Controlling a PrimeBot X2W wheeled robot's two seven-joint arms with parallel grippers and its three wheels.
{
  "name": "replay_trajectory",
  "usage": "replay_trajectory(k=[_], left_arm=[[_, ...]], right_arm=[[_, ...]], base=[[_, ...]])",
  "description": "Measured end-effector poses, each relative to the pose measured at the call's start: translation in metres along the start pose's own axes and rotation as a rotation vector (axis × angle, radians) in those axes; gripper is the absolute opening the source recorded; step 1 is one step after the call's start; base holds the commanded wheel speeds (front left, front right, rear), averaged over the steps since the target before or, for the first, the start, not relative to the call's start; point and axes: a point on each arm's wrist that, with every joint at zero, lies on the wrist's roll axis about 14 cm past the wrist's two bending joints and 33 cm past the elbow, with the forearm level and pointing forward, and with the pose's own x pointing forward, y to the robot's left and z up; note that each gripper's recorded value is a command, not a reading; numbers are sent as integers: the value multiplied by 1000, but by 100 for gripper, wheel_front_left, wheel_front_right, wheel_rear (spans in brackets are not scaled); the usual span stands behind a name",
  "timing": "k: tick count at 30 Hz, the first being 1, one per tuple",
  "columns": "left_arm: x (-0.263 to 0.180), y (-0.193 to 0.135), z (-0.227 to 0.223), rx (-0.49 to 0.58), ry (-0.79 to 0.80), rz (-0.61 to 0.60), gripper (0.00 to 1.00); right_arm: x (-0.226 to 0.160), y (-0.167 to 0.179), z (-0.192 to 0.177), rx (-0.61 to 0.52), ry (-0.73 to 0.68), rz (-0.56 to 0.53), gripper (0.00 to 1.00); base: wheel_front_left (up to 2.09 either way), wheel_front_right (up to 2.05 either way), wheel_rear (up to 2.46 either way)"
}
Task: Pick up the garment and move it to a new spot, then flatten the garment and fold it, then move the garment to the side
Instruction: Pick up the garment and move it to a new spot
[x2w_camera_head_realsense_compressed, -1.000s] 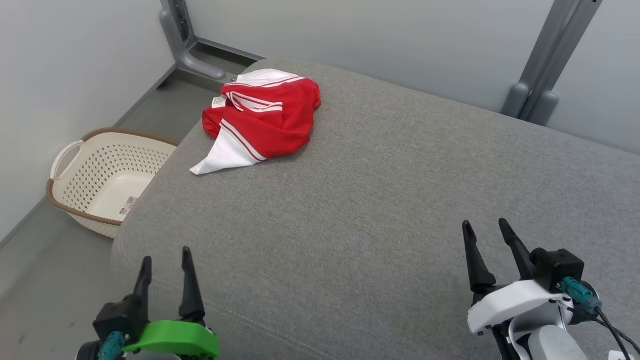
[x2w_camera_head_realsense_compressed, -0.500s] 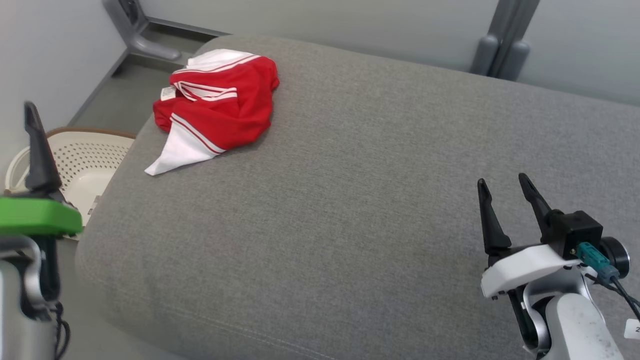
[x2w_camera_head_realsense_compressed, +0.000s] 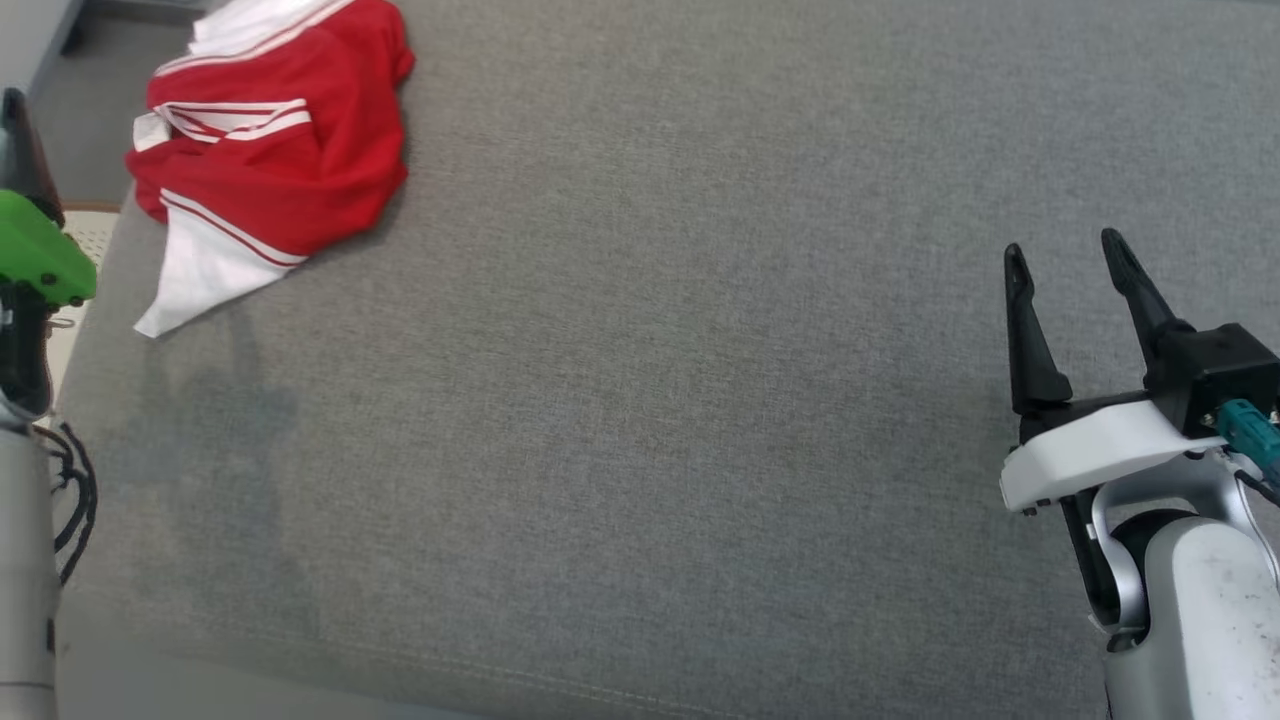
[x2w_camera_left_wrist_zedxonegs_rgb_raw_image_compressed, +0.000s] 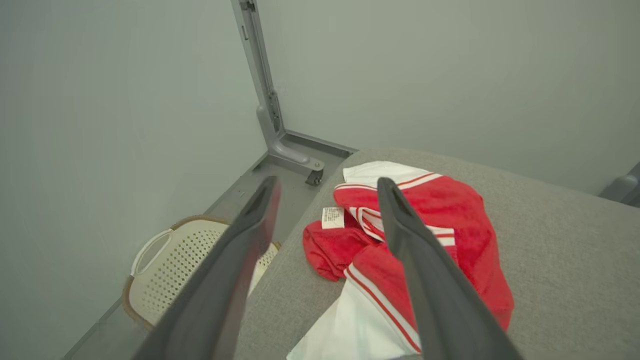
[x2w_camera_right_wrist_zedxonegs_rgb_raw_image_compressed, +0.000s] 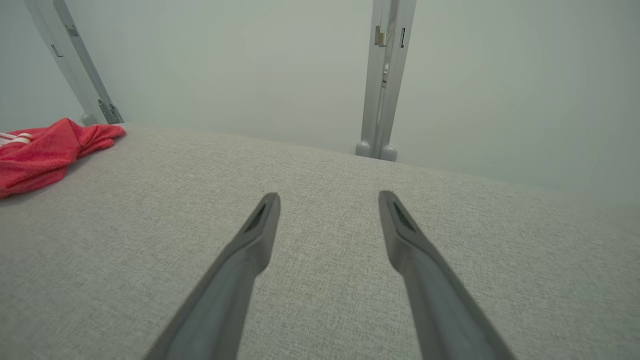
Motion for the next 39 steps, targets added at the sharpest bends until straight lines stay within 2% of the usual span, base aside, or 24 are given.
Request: replay_trajectory(k=[7, 18, 19, 20, 21, 22, 25, 30, 35, 39], left_arm=[[29, -26, -95, -52, 302, -18, 100], [51, -56, -149, -85, 459, -51, 100], [52, -58, -151, -85, 468, -54, 93], [52, -61, -154, -89, 479, -58, 51], [52, -63, -157, -93, 488, -60, 29], [51, -64, -160, -93, 496, -63, 0], [50, -67, -164, -89, 508, -68, 0], [53, -59, -146, -61, 447, -60, 0], [58, -59, -99, -30, 327, -89, 0], [58, -73, -46, -31, 194, -144, 0]], right_arm=[[3, -25, -31, 13, 67, -58, 100], [-3, -50, -63, 24, 131, -121, 100], [-3, -50, -64, 26, 132, -122, 100], [-3, -51, -65, 28, 132, -123, 100], [-3, -51, -65, 32, 130, -124, 100], [-3, -52, -64, 33, 128, -124, 100], [-5, -54, -65, 33, 126, -133, 100], [-9, -58, -61, 39, 110, -146, 100], [-15, -55, -51, 70, 75, -145, 100], [-24, -55, -41, 91, 44, -157, 100]], base=[[0, 0, 0], [0, 0, 0], [0, 0, 0], [0, 0, 0], [0, 0, 0], [0, 0, 0], [0, 0, 0], [0, 0, 0], [0, 0, 0], [0, 0, 0]])
